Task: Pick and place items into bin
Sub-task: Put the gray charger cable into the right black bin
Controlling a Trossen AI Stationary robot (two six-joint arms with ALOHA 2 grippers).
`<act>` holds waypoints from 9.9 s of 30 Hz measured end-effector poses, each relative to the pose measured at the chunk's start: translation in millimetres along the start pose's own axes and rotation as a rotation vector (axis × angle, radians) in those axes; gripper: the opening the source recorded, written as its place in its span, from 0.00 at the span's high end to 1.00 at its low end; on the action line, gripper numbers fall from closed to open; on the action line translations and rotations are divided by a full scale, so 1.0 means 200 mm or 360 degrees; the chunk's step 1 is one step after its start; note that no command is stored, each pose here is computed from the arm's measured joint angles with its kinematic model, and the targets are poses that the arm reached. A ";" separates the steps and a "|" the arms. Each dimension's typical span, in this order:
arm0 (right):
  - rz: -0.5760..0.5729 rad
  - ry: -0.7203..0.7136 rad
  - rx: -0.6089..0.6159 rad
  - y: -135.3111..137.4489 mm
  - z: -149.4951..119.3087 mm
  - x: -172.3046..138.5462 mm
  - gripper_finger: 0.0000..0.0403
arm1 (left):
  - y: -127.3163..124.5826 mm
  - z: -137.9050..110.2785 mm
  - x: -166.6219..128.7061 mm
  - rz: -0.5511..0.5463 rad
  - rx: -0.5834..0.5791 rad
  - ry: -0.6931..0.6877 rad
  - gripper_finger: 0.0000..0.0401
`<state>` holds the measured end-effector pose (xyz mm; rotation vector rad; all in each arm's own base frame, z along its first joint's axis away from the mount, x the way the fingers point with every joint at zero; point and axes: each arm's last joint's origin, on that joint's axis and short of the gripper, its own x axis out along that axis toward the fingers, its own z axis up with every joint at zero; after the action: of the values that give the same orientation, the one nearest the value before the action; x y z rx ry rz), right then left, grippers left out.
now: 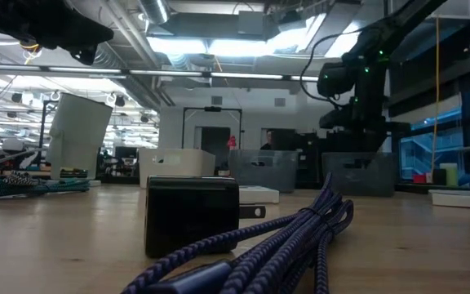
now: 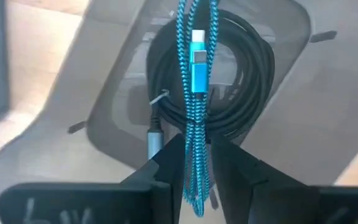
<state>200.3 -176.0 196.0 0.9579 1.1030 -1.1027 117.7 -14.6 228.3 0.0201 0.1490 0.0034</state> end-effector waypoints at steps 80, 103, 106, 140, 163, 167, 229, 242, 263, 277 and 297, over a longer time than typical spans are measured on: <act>0.1188 -0.0474 -0.1862 0.04 -1.09 -0.02 0.99 | 0.04 0.09 0.19 0.1666 -0.1826 0.1069 0.92; 0.1206 -0.0504 -0.1894 0.05 -1.09 -0.02 0.99 | 0.01 -0.21 0.28 0.2302 -0.2184 0.1328 0.71; 0.1206 -0.0504 -0.1895 0.05 -1.09 -0.02 0.99 | 0.01 -0.24 0.29 0.2275 -0.2209 0.1306 0.71; 0.1244 -0.0536 -0.1883 0.06 -1.09 -0.03 0.99 | 0.00 -0.28 0.29 0.2019 -0.2333 0.1255 0.95; 0.1546 -0.1269 -0.1391 0.22 -0.91 -0.33 0.97 | 0.06 0.43 0.77 0.0674 -0.0660 -0.0008 0.96; 0.1599 -0.1370 -0.1312 0.26 -0.85 -0.44 0.94 | 0.09 0.41 0.86 0.0542 -0.0616 -0.0056 0.96; 0.1659 -0.1744 -0.0934 0.47 -0.60 -0.63 0.95 | 0.43 0.58 1.13 -0.0071 -0.0330 0.0069 0.88; 0.1615 -0.1696 -0.0963 0.47 -0.61 -0.61 0.95 | 0.45 0.59 1.10 0.0024 -0.0238 0.0076 0.69; 0.1200 -0.1603 -0.0649 0.31 -0.54 -0.63 0.94 | 0.46 0.64 0.59 0.0357 -0.0291 0.0756 0.73; 0.0347 -0.1141 -0.0224 -0.01 -0.16 -0.83 0.95 | 0.44 0.63 0.57 0.0399 -0.0361 0.0808 0.77; 0.0335 -0.0219 -0.0242 -0.04 0.26 -0.18 0.95 | 0.47 0.68 0.59 0.0654 -0.0331 0.0620 0.77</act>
<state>199.3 -220.5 241.1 0.8442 0.9369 -0.8862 254.2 77.4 347.7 -0.1589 0.5311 0.4346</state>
